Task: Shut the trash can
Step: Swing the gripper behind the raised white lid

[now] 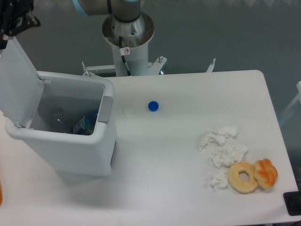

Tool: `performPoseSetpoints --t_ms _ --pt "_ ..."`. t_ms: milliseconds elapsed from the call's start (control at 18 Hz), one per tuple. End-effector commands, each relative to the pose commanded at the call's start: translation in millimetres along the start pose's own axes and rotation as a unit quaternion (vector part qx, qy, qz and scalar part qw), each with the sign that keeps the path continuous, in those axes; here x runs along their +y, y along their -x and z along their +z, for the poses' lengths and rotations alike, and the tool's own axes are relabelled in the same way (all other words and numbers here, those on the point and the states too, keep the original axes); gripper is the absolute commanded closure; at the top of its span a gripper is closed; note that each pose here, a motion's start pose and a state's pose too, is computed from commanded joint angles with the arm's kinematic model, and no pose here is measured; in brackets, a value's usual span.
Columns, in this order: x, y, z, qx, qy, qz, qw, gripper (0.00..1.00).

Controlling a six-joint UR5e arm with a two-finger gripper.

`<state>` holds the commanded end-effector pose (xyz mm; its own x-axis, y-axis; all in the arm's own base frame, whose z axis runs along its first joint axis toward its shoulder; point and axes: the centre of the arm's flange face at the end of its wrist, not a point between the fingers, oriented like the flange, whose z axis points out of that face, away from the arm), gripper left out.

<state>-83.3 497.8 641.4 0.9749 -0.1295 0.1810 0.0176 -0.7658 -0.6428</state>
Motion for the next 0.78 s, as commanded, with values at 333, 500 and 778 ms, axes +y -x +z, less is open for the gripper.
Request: performPoseSetpoints --t_ms 333,500,778 --pt "-1 -3 -5 -0.002 -0.004 0.001 1.0 1.0" --pt "-4 -7 -10 -0.002 -0.009 0.006 0.9999 1.0" --pt "-8 -13 -6 0.002 -0.009 0.016 0.9998 1.0"
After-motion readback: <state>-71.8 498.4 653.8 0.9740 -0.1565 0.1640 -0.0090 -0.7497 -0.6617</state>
